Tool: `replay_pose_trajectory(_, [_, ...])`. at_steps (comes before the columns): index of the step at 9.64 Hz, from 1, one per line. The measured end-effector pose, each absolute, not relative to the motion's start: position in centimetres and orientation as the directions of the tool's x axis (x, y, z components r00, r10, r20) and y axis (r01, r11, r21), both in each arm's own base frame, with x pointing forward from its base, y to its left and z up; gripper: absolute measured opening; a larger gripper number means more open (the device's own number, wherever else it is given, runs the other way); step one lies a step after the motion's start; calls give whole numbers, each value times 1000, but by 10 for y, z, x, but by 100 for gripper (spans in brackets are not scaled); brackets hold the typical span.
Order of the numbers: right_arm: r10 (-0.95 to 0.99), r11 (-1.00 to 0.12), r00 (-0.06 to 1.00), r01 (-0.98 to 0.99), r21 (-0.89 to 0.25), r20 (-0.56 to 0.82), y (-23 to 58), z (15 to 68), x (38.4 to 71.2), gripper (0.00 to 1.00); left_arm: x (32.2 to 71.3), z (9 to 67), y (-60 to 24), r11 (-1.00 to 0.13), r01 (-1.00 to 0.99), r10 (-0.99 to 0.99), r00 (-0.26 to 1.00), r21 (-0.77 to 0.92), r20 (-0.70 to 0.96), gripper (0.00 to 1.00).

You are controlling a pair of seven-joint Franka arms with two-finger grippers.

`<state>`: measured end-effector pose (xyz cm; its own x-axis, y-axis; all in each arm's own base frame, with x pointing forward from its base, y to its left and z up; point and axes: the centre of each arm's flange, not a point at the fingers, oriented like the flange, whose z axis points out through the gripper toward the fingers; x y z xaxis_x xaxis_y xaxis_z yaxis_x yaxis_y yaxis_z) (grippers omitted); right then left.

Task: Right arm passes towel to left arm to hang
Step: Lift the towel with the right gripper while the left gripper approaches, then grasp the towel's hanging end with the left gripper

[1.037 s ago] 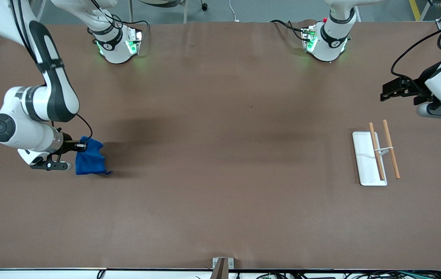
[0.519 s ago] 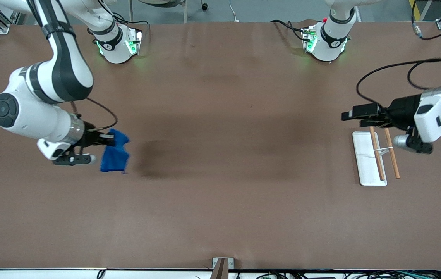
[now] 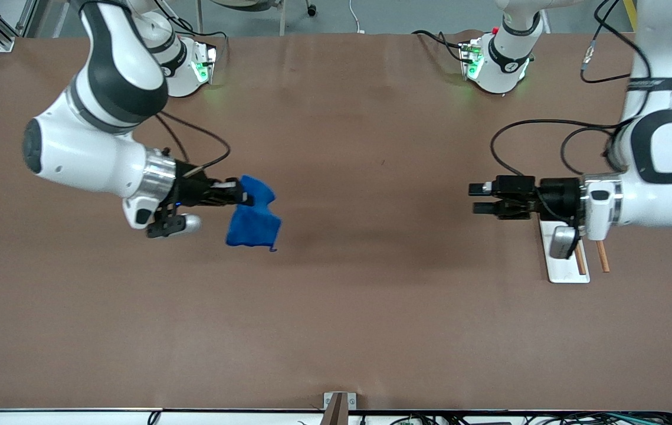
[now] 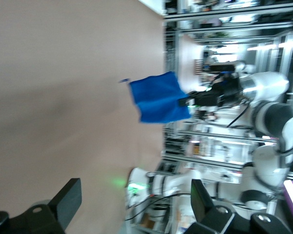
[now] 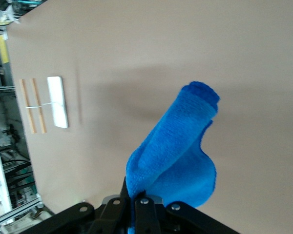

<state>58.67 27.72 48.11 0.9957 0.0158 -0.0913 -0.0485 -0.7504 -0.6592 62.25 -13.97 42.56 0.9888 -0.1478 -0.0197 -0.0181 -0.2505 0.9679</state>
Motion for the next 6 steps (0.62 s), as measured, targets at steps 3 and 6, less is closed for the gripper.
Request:
replay_pose_trajectory(3, [-37, -584, 994, -103, -805, -101, 345, 498, 566, 4, 621, 338, -198, 84, 72, -86, 994, 994, -64, 90])
replay_pose_trajectory(6, [-105, -471, 991, -127, -873, -88, 393, 516, 547, 4, 609, 279, -244, 214, 131, -85, 990, 968, -115, 83])
